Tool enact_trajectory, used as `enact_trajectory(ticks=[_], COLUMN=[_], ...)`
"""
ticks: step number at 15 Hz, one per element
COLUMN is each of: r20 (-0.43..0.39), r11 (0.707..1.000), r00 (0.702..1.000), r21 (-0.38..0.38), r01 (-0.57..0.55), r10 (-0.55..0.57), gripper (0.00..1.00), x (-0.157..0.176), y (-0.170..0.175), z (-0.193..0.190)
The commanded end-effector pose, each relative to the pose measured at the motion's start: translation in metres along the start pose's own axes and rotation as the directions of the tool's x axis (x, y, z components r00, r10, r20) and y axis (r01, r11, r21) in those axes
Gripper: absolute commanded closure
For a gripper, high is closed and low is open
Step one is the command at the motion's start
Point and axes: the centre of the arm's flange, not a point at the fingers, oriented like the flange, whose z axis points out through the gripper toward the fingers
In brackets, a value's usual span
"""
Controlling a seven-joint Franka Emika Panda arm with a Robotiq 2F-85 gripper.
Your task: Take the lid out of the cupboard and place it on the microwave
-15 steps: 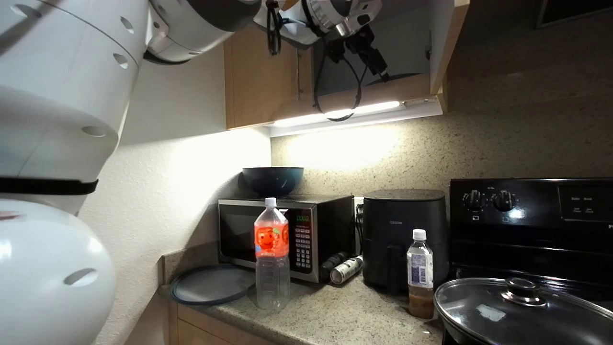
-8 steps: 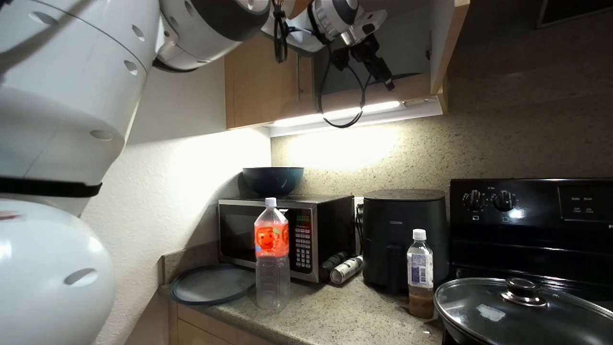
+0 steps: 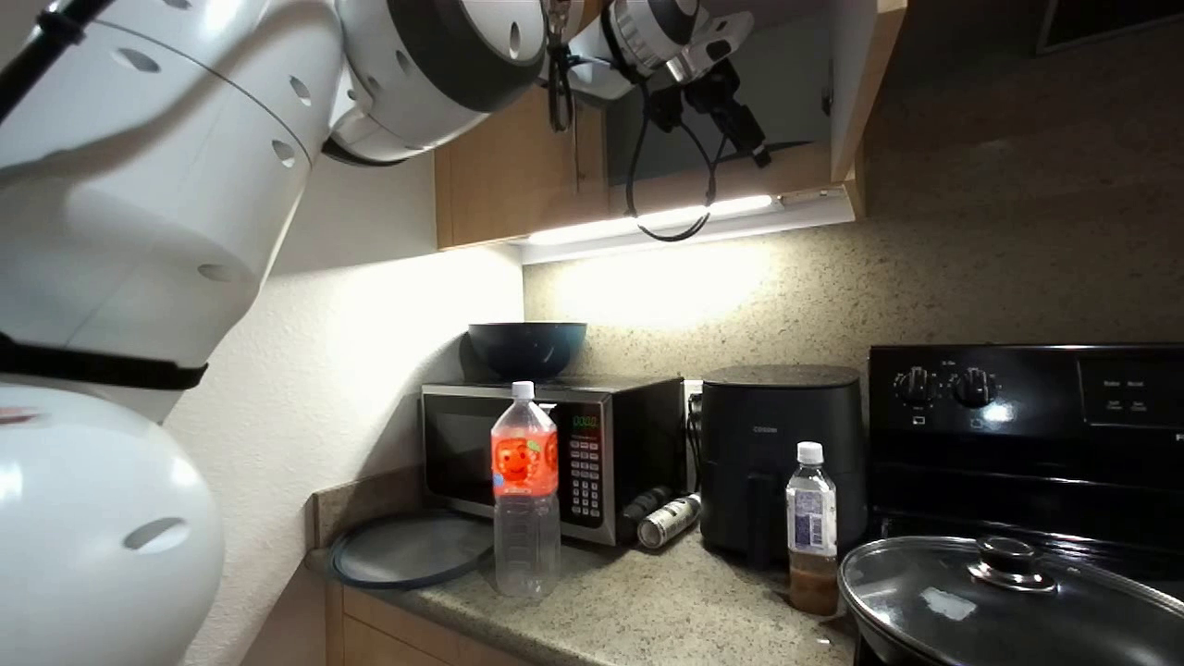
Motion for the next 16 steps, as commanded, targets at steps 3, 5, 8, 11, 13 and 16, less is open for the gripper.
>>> enact_trajectory(ticks=[3, 5, 8, 11, 13, 16], r20=[-0.01, 0.002, 0.011, 0.016, 0.027, 0.053], r11=[1.0, 0.999, 0.999, 0.999, 0.999, 1.0], r00=[1.0, 1.0, 1.0, 1.0, 1.0, 0.999], r21=[0.005, -0.013, -0.038, -0.036, -0.035, -0.029], r01=[-0.019, -0.029, -0.015, -0.004, 0.001, 0.001], r10=[0.019, 0.029, 0.016, 0.004, 0.0, 0.001], gripper=[0.53, 0.64, 0.32, 0.21, 0.08, 0.21], x=[0.012, 0.015, 0.015, 0.015, 0.015, 0.013], y=[0.004, 0.009, 0.012, 0.01, 0.008, 0.008], z=[-0.02, -0.02, -0.021, -0.019, -0.018, -0.014])
